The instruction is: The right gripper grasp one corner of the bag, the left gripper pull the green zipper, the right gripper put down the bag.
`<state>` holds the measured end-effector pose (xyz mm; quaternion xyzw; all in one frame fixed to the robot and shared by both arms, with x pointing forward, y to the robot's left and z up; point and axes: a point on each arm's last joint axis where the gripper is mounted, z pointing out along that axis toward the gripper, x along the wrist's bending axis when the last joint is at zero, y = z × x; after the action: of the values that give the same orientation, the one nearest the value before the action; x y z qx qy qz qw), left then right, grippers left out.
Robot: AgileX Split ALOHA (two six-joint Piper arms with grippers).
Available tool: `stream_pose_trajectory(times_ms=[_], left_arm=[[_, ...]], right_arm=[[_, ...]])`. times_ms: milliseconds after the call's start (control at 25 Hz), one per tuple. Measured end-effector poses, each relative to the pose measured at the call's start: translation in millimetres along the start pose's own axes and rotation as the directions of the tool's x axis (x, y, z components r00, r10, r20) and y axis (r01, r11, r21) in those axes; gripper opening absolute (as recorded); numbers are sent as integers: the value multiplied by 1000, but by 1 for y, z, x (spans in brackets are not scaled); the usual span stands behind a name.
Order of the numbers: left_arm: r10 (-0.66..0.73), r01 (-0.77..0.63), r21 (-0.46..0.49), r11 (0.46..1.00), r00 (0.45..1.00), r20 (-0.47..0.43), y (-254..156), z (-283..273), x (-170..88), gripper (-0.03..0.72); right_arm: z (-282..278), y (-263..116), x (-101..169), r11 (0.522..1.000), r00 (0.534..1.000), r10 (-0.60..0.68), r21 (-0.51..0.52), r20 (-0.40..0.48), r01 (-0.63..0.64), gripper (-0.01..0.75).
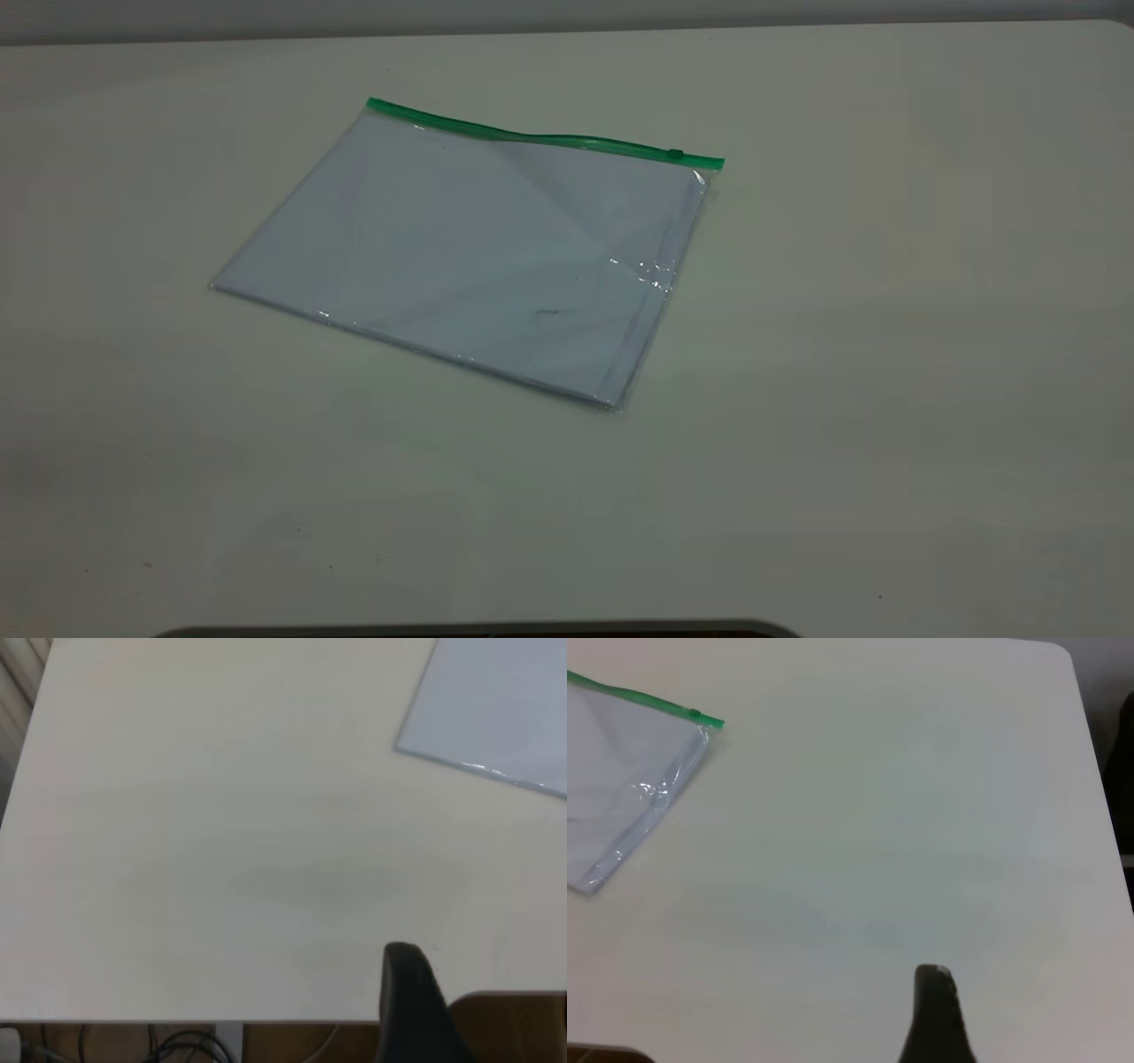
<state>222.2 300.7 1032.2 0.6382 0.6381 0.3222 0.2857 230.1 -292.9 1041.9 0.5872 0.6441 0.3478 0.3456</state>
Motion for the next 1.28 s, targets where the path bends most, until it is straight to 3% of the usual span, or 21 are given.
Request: stream_pose_trajectory(times_ms=[200,400,720,1000,1280], left_arm=[[-14,15,15,1000,1000,-16,13,0,2,479],[-13,14,113,994,1000,-12,42,6,4,559],[38,-39,136,990,999,6,112,35,7,590],[52,-59,143,988,997,52,179,93,7,590],[55,-79,125,989,980,190,232,165,-9,590]], right_arm=[[0,0,2,1000,1000,10,-4,-20,-10,591],[2,3,2,1000,999,20,8,-31,-19,591],[35,44,-1,994,997,59,90,-49,-55,591],[94,66,-1,956,986,135,275,-96,-104,591],[144,89,0,942,974,156,321,-167,-96,591]])
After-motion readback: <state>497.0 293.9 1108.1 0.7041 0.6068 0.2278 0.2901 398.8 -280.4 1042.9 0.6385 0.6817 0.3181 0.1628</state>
